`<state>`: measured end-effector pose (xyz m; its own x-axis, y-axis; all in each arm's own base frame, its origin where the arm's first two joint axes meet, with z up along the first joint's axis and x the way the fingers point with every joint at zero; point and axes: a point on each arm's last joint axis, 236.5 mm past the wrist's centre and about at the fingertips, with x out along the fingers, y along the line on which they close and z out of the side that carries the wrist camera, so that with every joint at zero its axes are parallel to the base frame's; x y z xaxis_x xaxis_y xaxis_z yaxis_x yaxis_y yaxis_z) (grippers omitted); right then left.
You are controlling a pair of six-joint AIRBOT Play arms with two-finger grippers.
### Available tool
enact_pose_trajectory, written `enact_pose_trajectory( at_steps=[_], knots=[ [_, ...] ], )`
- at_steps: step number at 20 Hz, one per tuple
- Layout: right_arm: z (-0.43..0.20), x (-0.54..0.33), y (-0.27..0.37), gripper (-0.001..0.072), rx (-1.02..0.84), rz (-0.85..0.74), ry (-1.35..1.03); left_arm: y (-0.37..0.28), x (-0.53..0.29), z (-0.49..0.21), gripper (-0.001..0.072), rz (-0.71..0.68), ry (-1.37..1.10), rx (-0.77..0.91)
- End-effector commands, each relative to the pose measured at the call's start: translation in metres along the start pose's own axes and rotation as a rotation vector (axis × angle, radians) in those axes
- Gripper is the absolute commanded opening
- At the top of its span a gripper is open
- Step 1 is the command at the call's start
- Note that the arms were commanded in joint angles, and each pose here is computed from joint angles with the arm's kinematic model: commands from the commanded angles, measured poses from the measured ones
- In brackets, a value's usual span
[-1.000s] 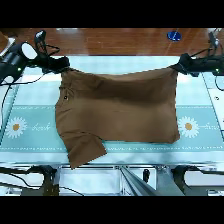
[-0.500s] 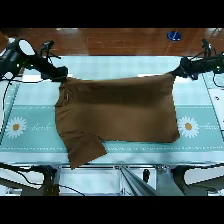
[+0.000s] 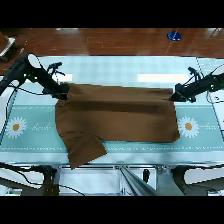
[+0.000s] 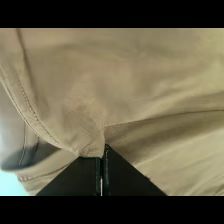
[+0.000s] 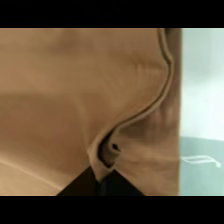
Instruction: Fold the shirts.
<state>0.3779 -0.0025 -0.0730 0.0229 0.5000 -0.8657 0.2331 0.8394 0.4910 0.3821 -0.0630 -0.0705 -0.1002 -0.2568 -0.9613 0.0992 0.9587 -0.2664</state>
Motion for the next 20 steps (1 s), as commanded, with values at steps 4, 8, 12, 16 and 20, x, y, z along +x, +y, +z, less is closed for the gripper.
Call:
enact_pose_trajectory(
  at_steps=[4,8,12,16,20],
  knots=[
    [0.004,0.001,0.008,0.0413,0.05,0.048,-0.047,0.009,0.008,-0.018,0.0508,0.035,0.064,-0.049],
    [-0.003,-0.069,-0.023,0.0412,0.017,-0.129,-0.211,0.028,-0.005,-0.048,0.0507,0.033,0.042,-0.124],
    [-0.038,-0.103,-0.062,0.0412,0.19,-0.159,-0.444,0.047,-0.008,-0.104,0.0507,-0.061,-0.114,-0.288],
    [-0.083,-0.059,-0.04,0.0412,0.212,-0.019,-0.442,0.033,-0.004,-0.149,0.0507,-0.273,-0.248,-0.474],
    [-0.092,-0.045,-0.028,0.0412,0.223,0.049,-0.429,0.022,0.016,-0.186,0.0507,-0.363,-0.154,-0.595]
  ],
)
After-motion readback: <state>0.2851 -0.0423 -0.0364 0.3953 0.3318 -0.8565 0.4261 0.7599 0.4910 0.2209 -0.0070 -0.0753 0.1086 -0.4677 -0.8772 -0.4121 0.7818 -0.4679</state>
